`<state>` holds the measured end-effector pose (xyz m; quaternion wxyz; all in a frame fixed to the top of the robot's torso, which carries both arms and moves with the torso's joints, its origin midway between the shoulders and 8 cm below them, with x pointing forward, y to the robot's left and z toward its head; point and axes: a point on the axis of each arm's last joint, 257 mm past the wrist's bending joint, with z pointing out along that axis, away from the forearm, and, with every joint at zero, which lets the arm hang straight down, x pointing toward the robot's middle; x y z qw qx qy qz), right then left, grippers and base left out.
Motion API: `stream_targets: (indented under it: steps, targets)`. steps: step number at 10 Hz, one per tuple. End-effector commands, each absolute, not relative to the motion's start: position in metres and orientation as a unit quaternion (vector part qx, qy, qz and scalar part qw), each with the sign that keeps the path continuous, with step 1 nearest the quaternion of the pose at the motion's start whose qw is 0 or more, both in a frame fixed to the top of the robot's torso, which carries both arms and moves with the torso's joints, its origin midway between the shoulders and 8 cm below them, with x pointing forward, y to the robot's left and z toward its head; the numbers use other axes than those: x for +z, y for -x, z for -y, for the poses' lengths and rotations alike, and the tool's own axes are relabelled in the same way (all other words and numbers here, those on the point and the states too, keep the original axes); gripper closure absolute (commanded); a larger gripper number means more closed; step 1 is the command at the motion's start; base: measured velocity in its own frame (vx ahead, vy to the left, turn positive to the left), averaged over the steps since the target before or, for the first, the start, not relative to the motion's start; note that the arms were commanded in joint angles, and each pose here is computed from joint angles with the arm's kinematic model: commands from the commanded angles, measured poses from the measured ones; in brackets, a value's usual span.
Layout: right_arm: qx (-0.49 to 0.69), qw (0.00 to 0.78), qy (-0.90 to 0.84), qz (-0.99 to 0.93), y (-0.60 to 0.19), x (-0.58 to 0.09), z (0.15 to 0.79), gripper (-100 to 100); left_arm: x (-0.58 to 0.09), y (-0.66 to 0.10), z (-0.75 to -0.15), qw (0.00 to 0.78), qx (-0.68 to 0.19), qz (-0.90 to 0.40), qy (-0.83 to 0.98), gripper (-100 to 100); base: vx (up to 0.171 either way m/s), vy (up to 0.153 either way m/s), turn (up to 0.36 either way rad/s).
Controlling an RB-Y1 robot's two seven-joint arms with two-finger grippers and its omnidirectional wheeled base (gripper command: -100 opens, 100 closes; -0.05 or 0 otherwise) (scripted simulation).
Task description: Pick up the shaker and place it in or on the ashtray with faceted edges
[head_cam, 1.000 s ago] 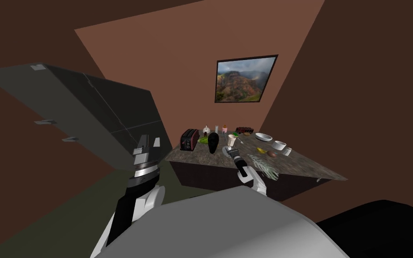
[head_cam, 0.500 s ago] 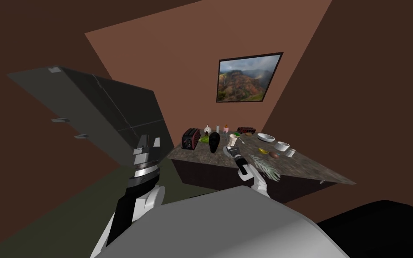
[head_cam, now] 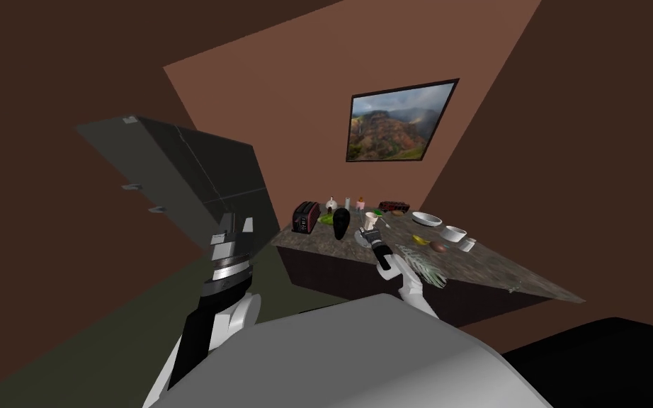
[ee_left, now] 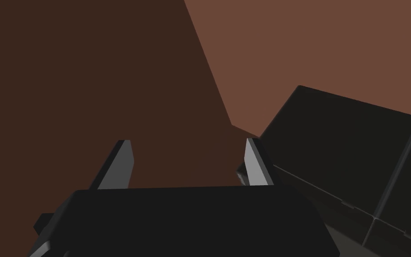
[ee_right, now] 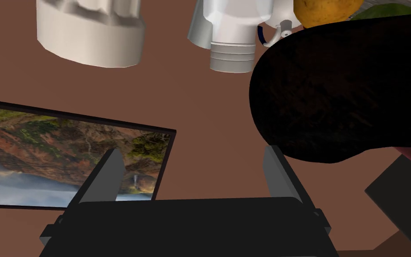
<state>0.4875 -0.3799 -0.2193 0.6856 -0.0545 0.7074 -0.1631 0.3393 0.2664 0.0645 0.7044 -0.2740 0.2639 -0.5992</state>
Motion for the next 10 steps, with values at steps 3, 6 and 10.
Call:
stream_targets:
  steps: [3,6,10]
  targets:
    - [-0.178,0.684,0.040,-0.706,-0.492,-0.201,0.393,-100,0.064,-0.339,-0.266,0.704,-0.599,-0.264,0.274,0,-0.076,-0.001,0.100]
    - [-0.184,0.686,0.036,-0.703,-0.495,-0.188,0.396,-100,0.064,-0.339,-0.266,0.704,-0.599,-0.264,0.274,0,-0.038,-0.001,0.086]
    - [-0.184,0.685,0.034,-0.704,-0.495,-0.188,0.397,0,0.064,-0.339,-0.266,0.704,-0.599,-0.264,0.274,0,0.000,0.000,0.000]
